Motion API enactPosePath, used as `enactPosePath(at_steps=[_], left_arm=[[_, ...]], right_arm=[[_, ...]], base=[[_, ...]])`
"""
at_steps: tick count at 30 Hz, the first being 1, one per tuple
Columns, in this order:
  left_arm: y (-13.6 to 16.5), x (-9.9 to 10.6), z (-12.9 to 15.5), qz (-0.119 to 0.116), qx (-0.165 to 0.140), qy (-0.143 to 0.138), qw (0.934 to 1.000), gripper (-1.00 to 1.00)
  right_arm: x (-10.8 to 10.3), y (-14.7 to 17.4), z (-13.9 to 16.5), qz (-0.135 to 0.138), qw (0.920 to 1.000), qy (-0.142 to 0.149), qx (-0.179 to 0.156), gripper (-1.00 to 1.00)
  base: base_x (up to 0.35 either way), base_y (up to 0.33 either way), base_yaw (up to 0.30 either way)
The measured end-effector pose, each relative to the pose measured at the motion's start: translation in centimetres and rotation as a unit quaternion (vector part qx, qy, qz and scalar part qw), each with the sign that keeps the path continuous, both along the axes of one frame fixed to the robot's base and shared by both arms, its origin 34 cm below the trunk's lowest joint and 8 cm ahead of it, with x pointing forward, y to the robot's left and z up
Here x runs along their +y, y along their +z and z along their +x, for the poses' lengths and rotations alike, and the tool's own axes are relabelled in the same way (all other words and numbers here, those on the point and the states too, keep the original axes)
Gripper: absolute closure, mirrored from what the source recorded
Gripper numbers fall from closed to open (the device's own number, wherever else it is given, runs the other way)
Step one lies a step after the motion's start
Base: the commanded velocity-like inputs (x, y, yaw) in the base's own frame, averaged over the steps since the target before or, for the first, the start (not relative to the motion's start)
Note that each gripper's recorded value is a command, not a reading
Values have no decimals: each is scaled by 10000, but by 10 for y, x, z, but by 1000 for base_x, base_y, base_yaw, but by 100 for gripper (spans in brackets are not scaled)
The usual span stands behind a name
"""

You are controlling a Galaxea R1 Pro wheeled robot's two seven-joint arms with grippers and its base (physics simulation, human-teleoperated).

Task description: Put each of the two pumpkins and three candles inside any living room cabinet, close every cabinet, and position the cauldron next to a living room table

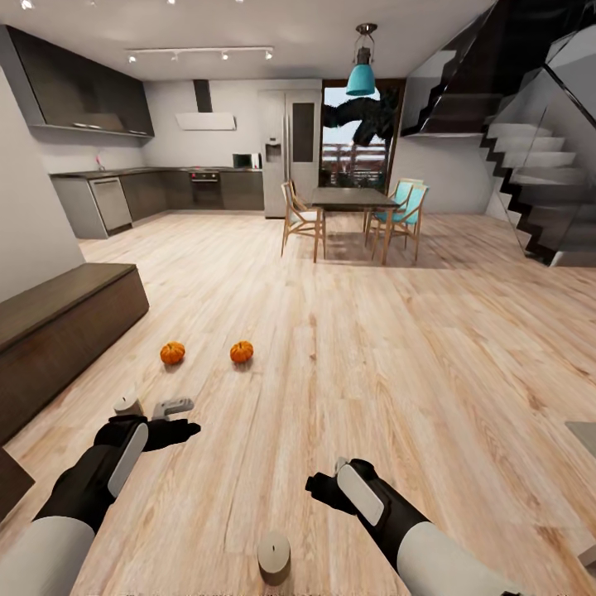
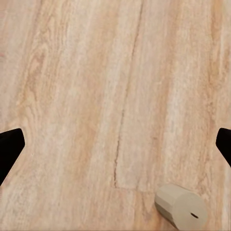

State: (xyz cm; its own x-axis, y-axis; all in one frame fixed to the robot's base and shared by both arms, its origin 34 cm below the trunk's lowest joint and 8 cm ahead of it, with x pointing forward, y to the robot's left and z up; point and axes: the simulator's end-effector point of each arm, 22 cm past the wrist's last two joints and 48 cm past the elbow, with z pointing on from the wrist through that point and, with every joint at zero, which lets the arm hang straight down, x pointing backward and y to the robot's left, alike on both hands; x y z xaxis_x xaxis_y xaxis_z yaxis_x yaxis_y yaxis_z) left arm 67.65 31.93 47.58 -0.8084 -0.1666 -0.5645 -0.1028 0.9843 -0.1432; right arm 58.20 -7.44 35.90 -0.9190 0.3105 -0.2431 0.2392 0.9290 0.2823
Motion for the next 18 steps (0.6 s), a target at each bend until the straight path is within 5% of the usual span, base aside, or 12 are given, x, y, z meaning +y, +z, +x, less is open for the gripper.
enactPosePath(at_steps=[18], left_arm=[[-41, 8, -12, 179, 25, -10, 9998, -100]], right_arm=[[0, -36, -4, -29, 9999, 45, -153, -100]], base=[[0, 0, 3]])
